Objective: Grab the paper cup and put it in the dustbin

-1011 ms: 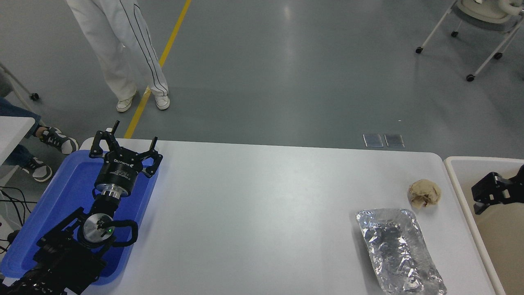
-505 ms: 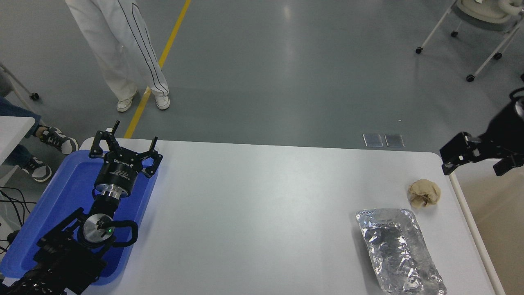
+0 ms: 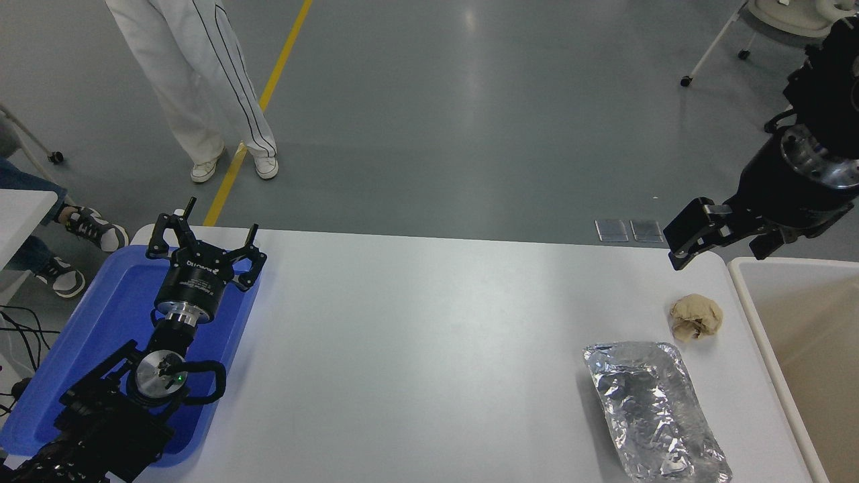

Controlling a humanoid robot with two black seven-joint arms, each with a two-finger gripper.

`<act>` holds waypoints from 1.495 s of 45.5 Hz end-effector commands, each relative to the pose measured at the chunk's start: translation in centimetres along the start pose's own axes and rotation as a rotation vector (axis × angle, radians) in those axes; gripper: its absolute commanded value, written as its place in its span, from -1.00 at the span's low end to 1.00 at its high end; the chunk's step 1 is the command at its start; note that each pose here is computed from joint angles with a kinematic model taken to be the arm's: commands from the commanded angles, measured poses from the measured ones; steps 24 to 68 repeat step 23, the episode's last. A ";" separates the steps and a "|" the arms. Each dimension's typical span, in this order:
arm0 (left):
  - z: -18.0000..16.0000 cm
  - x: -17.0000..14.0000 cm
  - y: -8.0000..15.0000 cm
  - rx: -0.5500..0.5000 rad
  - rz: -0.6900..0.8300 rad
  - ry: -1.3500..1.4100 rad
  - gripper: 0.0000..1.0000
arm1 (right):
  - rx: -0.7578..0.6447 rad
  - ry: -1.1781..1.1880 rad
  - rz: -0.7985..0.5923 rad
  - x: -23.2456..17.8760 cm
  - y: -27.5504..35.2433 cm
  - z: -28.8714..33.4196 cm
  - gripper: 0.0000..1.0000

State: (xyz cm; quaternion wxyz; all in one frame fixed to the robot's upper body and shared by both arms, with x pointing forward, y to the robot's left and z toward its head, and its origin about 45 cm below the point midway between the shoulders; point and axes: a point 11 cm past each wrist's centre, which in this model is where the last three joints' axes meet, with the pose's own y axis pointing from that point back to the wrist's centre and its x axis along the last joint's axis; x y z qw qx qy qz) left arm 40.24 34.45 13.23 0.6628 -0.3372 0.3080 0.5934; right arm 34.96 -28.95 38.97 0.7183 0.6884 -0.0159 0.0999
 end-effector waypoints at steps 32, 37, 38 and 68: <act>0.0 0.0 0.0 0.000 0.000 0.000 1.00 | -0.038 -0.137 -0.027 -1.2 -0.2 3.1 1.00; 0.0 0.0 0.0 0.000 0.000 0.000 1.00 | -0.038 -0.137 -0.027 -1.2 -0.2 3.1 1.00; 0.0 0.0 0.0 0.000 0.000 0.000 1.00 | -0.038 -0.137 -0.027 -1.2 -0.2 3.1 1.00; 0.0 0.0 0.0 0.000 0.000 0.000 1.00 | -0.038 -0.137 -0.027 -1.2 -0.2 3.1 1.00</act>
